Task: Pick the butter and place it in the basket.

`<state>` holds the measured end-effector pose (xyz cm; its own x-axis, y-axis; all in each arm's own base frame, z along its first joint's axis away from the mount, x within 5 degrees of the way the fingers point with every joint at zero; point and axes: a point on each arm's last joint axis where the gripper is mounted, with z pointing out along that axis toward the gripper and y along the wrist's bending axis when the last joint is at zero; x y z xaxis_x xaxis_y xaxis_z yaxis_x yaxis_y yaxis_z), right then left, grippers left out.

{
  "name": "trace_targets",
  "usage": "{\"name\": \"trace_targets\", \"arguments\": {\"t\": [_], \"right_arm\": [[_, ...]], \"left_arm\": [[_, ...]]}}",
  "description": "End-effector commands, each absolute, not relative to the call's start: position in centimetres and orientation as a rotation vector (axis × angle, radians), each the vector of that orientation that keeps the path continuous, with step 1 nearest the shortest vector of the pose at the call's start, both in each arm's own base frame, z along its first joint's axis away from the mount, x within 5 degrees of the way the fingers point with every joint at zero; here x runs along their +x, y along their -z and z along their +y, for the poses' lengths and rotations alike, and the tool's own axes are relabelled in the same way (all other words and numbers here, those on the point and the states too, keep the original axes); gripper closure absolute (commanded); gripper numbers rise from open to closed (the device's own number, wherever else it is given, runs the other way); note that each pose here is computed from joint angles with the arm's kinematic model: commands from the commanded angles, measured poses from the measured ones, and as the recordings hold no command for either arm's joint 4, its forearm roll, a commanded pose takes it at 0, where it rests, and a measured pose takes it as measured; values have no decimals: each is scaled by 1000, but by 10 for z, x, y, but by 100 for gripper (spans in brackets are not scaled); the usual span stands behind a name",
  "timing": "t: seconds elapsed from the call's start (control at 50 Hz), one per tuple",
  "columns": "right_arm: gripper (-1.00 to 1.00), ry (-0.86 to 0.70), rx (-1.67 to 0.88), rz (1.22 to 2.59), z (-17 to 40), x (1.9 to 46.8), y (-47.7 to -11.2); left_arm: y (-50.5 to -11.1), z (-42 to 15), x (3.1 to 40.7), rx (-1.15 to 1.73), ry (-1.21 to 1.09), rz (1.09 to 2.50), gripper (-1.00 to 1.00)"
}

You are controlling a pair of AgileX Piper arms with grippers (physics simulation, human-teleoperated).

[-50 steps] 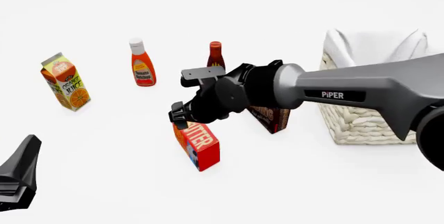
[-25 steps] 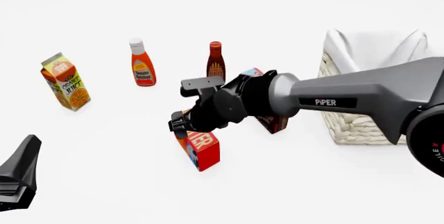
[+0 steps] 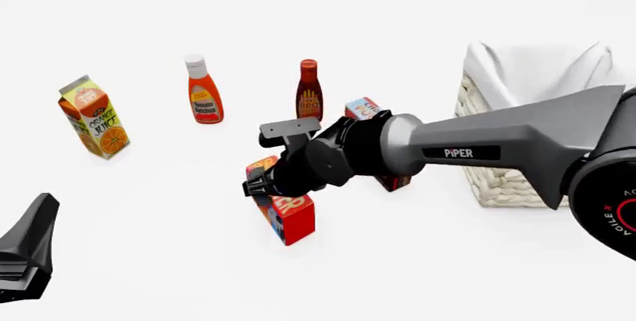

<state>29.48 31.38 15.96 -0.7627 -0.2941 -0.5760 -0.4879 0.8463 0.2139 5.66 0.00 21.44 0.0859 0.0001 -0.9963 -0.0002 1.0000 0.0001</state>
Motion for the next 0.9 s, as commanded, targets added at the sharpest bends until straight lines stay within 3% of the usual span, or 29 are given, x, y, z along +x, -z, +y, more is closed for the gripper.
{"name": "trace_targets", "arguments": {"t": [0.02, 0.46, 0.9], "right_arm": [[100, -483, -614, 2468, 315, 290, -160], [100, -517, -560, 2454, 306, 283, -181], [100, -556, -531, 2400, 295, 275, -225]], "left_arm": [[-214, 0, 57, 0, 0, 1485, -100], [-214, 0, 57, 0, 0, 1485, -100], [-214, 0, 57, 0, -1, 1485, -100]]}}
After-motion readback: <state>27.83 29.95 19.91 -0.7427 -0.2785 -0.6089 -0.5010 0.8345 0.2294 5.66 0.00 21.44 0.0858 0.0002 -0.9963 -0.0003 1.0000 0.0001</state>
